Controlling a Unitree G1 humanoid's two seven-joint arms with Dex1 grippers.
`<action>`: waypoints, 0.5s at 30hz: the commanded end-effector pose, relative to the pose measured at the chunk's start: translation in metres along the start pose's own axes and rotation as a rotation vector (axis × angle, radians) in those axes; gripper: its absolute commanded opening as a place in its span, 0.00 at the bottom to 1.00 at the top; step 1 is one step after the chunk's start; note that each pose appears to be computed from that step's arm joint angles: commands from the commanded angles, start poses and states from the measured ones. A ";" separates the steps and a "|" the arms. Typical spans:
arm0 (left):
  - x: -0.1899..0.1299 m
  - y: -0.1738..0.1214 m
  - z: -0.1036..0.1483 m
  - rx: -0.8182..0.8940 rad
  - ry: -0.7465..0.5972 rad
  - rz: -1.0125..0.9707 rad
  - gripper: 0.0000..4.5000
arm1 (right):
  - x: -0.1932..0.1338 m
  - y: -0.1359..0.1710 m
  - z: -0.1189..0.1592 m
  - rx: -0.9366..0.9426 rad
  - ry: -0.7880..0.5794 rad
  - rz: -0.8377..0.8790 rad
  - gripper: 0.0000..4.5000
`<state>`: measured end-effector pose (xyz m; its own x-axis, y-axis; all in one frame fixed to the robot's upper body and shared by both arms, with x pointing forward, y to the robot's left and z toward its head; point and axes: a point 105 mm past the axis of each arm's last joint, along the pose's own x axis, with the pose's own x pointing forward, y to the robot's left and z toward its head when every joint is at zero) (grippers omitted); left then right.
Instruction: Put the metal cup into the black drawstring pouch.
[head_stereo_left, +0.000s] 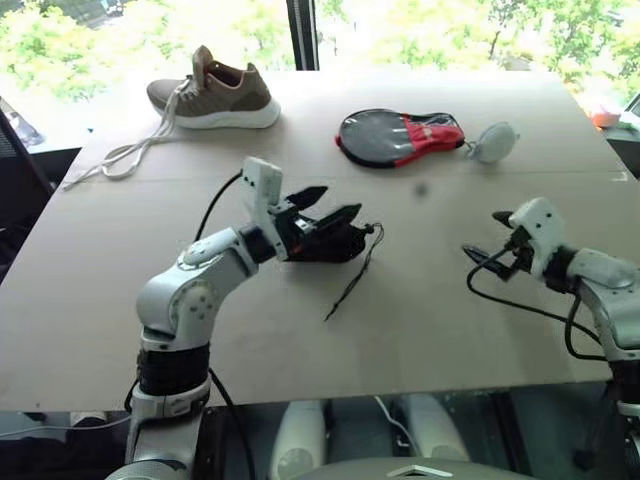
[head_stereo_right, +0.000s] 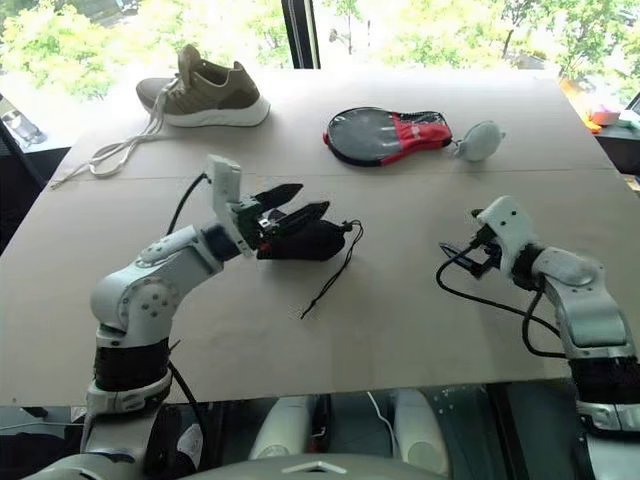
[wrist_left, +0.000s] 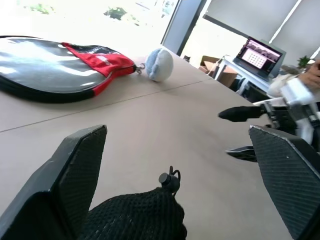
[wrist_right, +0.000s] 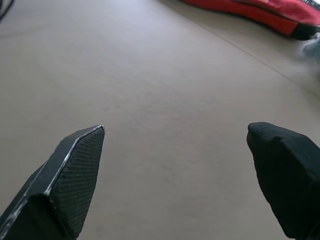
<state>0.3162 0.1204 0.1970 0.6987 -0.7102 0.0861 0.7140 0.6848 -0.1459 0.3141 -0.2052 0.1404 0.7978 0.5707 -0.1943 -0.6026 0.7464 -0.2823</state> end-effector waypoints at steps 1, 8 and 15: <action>-0.021 0.004 0.018 0.088 -0.113 0.072 0.99 | -0.015 0.016 0.026 0.027 -0.164 0.009 0.99; -0.084 0.006 -0.020 0.068 0.002 0.083 0.99 | -0.037 0.039 0.011 0.001 -0.183 0.067 0.99; -0.135 0.008 -0.044 0.076 0.099 0.185 0.99 | -0.065 0.039 -0.009 0.034 -0.128 0.024 0.99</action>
<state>0.2311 0.2141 0.1260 0.8163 -0.5728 -0.0745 0.5600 0.8165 -0.1408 0.2423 -0.2132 0.1180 0.7728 0.6232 -0.1197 -0.6336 0.7474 -0.1995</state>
